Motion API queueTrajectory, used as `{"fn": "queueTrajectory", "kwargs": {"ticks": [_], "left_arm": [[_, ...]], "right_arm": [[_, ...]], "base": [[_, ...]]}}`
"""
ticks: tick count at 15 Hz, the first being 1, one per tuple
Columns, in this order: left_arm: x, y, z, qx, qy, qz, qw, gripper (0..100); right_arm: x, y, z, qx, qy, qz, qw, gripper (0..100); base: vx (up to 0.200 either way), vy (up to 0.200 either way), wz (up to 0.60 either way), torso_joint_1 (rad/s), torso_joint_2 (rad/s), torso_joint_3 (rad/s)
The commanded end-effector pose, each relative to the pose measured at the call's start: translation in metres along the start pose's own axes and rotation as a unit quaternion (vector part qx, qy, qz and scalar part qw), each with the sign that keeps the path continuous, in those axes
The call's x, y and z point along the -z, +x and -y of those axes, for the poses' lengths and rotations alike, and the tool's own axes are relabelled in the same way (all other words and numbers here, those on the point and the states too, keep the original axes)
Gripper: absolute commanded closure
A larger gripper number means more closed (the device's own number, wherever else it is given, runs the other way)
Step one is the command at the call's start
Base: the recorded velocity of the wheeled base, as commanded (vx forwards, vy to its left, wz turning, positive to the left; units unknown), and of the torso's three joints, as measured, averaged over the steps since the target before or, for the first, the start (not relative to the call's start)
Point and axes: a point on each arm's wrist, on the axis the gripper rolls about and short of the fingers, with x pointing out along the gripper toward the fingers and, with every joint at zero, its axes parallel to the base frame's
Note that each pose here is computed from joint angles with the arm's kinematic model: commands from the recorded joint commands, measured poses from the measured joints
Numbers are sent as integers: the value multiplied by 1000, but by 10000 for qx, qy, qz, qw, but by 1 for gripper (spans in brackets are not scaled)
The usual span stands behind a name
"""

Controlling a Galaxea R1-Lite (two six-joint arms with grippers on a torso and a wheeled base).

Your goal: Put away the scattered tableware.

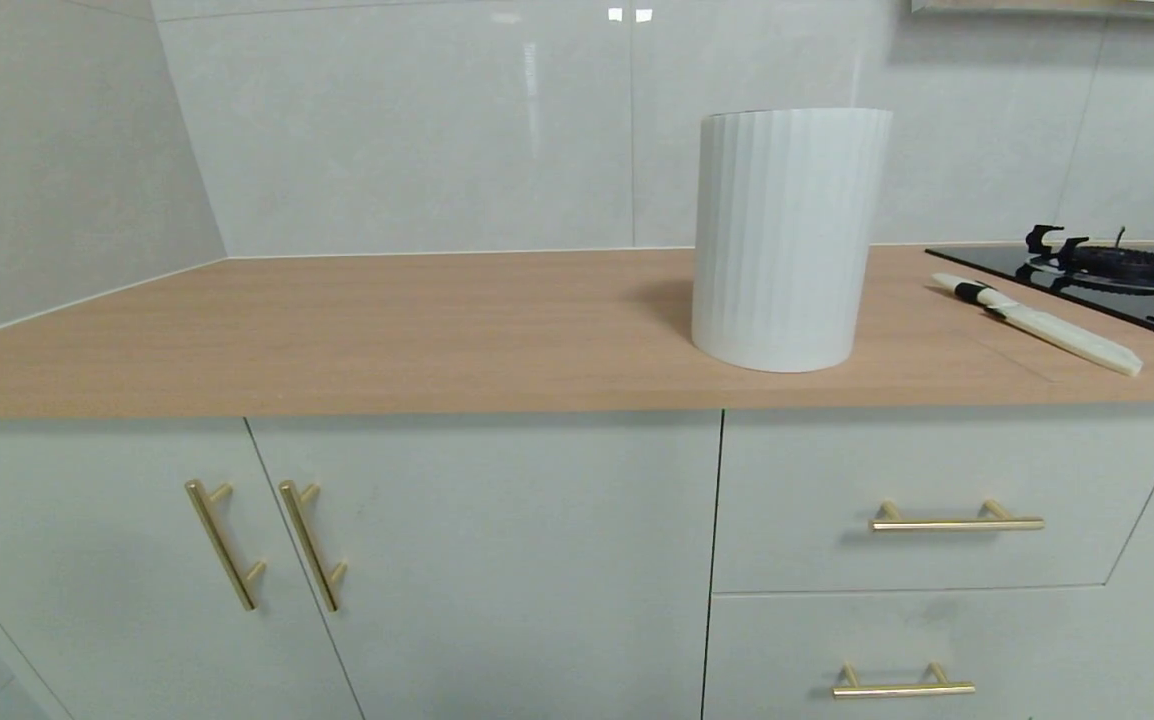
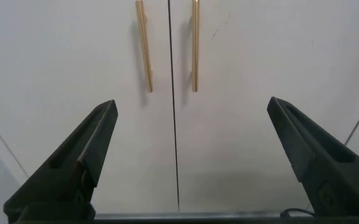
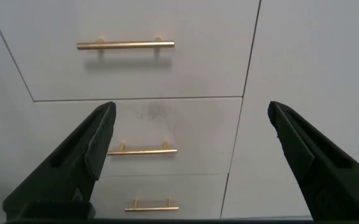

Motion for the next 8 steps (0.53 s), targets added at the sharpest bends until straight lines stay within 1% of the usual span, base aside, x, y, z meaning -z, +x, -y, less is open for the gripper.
{"fn": "queueTrajectory", "kwargs": {"ticks": [1,3,8], "left_arm": [[0,0,0,1,-1,-2,10000,0],[0,0,0,1,15,-2,10000,0],[0,0,0,1,22,-2,10000,0]], "right_arm": [[0,0,0,-4,-1,-8,10000,0],[0,0,0,-4,-1,-8,10000,0],[0,0,0,-4,-1,-8,10000,0]], "base": [[0,0,0,0,0,0],[0,0,0,0,0,0],[0,-200,0,3,5,2]]}}
